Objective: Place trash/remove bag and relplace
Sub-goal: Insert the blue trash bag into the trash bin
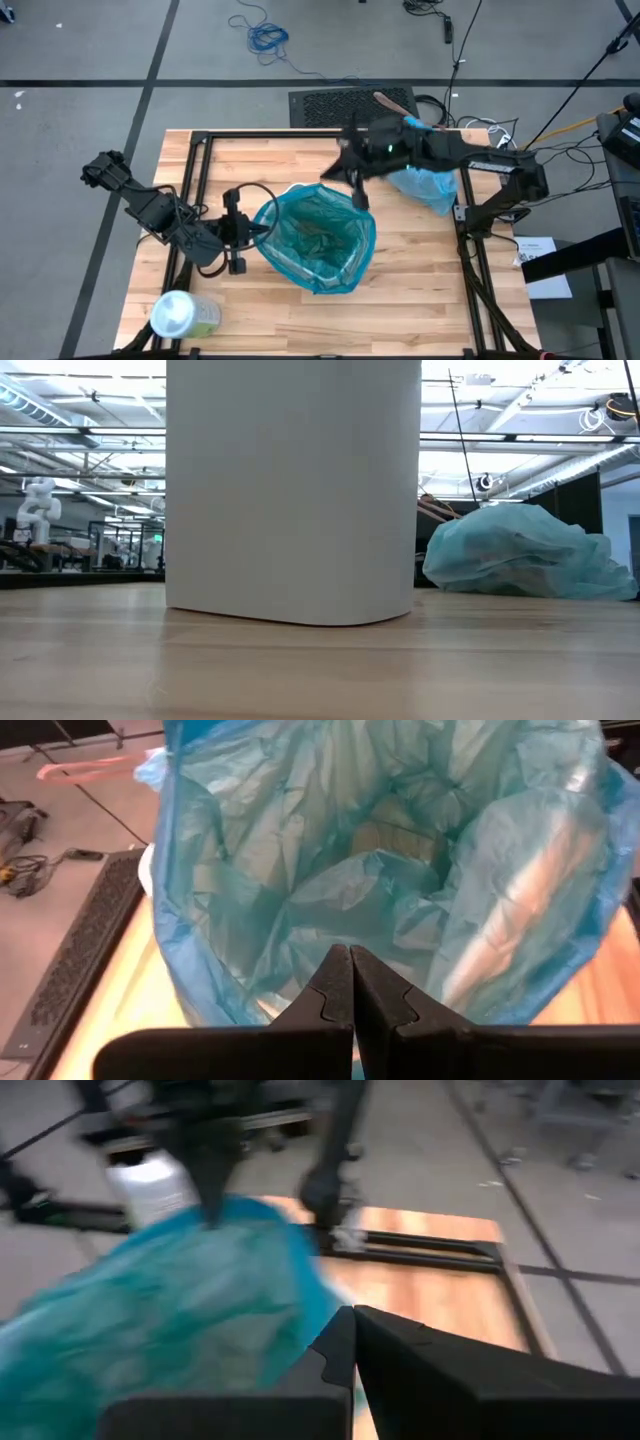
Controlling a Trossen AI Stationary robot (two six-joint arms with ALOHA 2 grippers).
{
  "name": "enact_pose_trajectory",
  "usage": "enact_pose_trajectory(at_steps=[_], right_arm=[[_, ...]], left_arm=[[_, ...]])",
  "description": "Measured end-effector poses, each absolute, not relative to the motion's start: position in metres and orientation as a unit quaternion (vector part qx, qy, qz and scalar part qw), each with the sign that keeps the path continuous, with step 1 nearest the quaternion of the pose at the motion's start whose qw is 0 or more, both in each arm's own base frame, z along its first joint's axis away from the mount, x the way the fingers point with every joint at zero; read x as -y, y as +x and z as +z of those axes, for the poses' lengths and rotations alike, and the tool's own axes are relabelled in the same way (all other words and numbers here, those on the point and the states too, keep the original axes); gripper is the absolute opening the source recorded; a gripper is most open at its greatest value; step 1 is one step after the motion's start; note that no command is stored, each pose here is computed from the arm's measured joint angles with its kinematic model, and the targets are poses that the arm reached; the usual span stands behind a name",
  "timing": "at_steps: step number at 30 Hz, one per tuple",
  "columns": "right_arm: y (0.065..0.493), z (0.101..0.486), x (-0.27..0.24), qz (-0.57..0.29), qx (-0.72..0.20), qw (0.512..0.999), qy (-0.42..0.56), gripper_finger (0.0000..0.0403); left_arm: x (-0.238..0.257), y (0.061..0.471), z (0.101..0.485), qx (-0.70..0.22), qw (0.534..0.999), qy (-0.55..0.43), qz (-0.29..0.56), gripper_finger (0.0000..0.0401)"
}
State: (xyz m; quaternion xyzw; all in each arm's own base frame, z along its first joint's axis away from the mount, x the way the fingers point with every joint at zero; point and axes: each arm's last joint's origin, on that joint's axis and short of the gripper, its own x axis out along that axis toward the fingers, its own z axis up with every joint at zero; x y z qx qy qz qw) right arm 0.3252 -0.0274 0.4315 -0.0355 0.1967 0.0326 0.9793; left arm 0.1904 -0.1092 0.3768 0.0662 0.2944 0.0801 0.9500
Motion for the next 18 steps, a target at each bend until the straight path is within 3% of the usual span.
enact_pose_trajectory(at_steps=[8,18], right_arm=[[0.34,0.416,-0.009,0.086,-0.219,0.968,-0.083,0.0],[0.368,0.384,0.049,-0.018,-0.264,0.963,-0.042,0.0]], left_arm=[[0.108,0.19,0.377,-0.287,0.951,0.059,0.098,0.0],[0.107,0.189,0.376,-0.293,0.948,0.069,0.107,0.0]])
